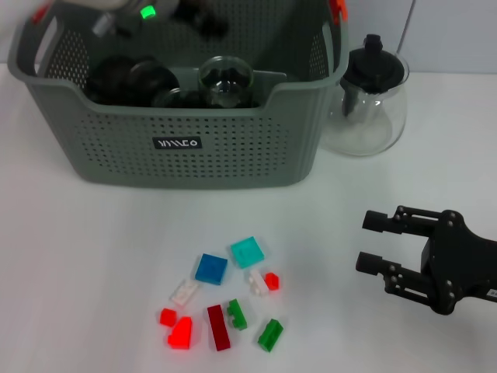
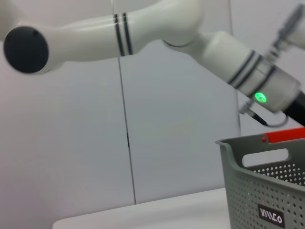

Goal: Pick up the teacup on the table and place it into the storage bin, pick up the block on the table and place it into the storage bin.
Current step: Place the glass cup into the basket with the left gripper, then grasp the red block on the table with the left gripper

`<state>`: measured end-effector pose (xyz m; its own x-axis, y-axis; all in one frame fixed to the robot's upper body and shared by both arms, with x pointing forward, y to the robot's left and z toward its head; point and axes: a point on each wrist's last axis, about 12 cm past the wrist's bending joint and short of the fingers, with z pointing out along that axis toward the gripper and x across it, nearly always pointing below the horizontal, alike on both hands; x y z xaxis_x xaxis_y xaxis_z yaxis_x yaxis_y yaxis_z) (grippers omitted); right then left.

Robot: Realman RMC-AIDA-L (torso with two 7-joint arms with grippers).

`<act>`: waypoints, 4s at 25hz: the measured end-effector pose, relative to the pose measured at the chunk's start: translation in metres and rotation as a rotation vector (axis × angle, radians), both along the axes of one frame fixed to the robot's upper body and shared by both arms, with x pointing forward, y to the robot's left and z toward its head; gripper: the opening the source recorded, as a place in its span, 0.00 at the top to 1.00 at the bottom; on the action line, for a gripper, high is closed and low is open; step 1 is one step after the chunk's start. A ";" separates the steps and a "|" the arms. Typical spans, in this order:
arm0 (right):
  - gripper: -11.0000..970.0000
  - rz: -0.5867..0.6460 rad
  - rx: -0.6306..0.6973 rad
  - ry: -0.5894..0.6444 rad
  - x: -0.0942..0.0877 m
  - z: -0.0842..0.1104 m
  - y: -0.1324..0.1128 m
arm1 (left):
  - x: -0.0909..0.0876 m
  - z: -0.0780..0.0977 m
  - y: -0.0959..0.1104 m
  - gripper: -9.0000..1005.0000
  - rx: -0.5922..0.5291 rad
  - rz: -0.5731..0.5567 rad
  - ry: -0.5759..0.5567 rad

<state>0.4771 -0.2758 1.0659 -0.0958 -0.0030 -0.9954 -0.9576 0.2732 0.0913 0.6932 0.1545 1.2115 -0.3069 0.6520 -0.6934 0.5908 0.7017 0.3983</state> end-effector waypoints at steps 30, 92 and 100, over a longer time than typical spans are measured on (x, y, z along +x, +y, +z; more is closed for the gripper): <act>0.42 -0.032 -0.010 0.034 0.006 -0.001 0.000 | -0.220 -0.113 0.167 0.40 -0.642 -0.474 0.277; 0.42 -0.062 -0.018 0.095 0.009 -0.006 0.002 | -0.258 -0.210 0.150 0.71 -0.492 -0.402 0.167; 0.42 -0.063 -0.019 0.096 0.009 -0.007 0.002 | -0.258 -0.211 0.147 0.72 -0.497 -0.408 0.171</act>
